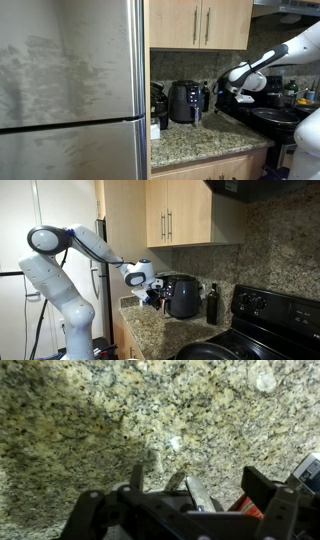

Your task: Turn on the coffee maker

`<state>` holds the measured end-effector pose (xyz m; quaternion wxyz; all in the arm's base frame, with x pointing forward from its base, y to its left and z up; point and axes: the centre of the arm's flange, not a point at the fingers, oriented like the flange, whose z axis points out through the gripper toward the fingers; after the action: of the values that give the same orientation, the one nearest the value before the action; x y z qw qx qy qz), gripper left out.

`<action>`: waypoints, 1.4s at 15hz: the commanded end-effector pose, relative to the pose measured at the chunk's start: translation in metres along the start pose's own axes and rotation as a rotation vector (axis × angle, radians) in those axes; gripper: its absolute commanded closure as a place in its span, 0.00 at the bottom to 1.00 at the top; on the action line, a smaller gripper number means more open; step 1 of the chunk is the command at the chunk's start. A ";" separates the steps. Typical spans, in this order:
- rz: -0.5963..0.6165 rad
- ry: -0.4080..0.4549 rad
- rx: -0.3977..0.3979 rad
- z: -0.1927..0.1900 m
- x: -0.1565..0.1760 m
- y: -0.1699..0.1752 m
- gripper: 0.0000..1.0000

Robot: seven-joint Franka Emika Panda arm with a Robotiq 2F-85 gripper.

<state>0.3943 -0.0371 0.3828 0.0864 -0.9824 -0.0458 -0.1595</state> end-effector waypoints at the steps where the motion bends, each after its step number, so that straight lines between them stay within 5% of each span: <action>1: 0.013 0.006 0.007 0.000 0.002 0.001 0.00; 3: 0.039 0.042 0.012 0.007 0.014 0.000 0.00; 9: 0.303 0.351 0.088 0.007 0.068 0.014 0.00; 10: 0.260 0.304 0.074 -0.012 0.045 0.000 0.00; 14: 0.307 0.329 0.075 -0.009 0.057 0.008 0.00; 21: 0.478 0.300 0.144 0.032 0.115 0.010 0.00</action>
<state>0.4727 -0.0303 0.4028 0.1858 -0.9282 0.1525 -0.2840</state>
